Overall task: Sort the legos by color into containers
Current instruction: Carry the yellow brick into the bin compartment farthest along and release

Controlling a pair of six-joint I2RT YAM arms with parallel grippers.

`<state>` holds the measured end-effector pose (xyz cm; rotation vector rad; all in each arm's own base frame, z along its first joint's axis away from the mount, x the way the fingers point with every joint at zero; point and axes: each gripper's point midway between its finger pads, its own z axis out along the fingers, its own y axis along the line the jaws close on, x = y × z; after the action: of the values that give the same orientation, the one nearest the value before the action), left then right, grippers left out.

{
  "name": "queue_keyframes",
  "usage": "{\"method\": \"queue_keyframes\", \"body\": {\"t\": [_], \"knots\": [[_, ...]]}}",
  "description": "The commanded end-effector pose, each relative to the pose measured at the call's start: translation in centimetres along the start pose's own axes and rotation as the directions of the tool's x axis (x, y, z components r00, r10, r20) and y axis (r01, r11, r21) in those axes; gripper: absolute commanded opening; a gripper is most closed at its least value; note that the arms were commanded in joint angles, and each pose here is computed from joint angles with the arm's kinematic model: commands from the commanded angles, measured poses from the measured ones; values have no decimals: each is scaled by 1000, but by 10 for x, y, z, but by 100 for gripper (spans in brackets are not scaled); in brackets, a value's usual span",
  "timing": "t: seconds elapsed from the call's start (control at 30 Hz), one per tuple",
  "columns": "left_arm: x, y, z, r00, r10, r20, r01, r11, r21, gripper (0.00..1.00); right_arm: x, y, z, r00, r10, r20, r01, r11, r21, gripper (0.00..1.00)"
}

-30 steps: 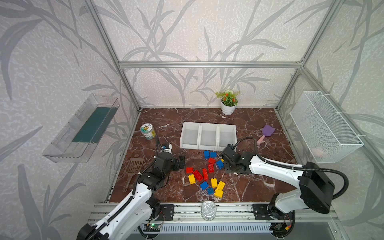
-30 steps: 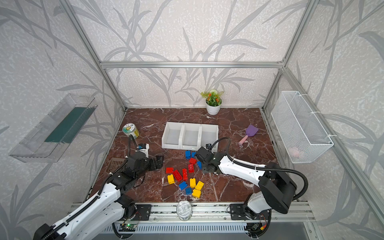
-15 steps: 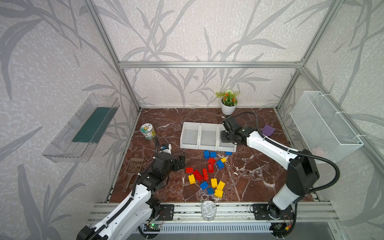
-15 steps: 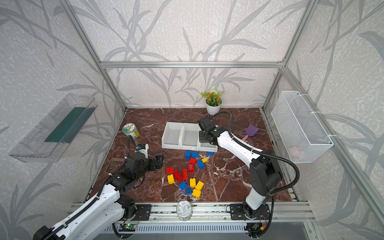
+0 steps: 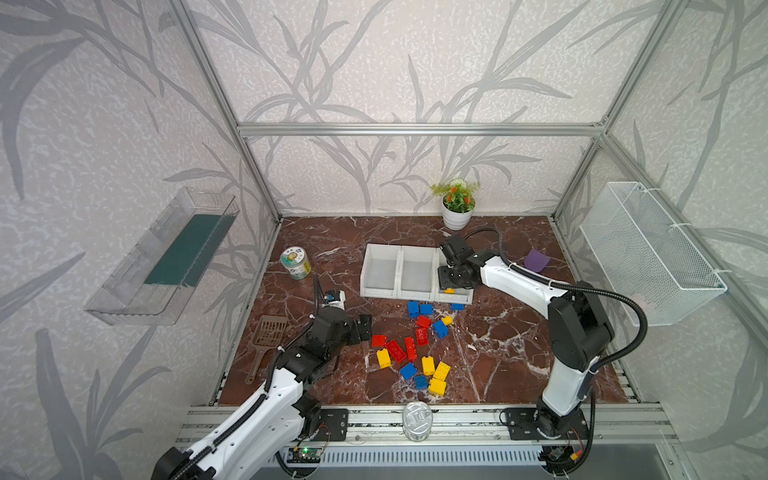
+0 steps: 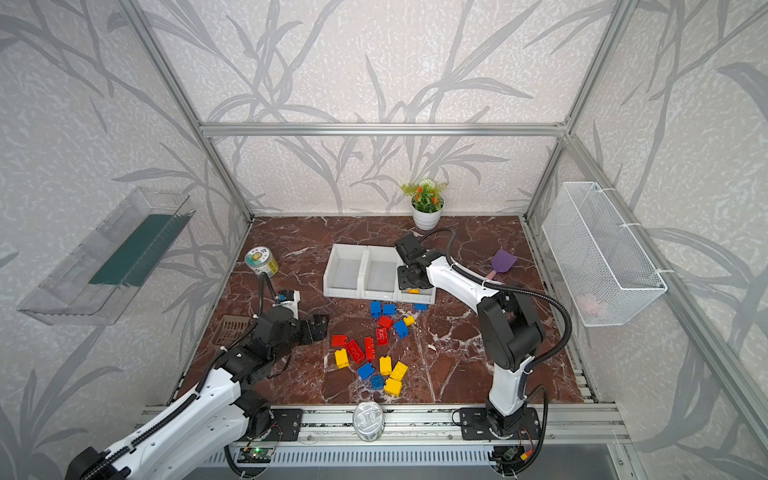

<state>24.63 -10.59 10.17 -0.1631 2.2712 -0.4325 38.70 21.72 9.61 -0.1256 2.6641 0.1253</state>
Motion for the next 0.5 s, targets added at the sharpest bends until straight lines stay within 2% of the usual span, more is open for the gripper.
{"method": "queue_keyframes", "body": {"t": [0.0, 0.17, 0.47], "knots": [[8, 3, 0, 1000, 2, -24, -3, 1000, -23, 99, -13, 2, -23, 999, 3, 36, -2, 1000, -23, 64], [15, -4, -2, 998, 38, -51, -38, 999, -13, 98, 1, 0, -53, 998, -6, 60, 10, 997, -72, 65], [31, -34, 0, 978, 165, -128, -158, 986, 60, 95, 81, -29, -84, 999, 12, 30, -9, 997, -70, 66]]}}
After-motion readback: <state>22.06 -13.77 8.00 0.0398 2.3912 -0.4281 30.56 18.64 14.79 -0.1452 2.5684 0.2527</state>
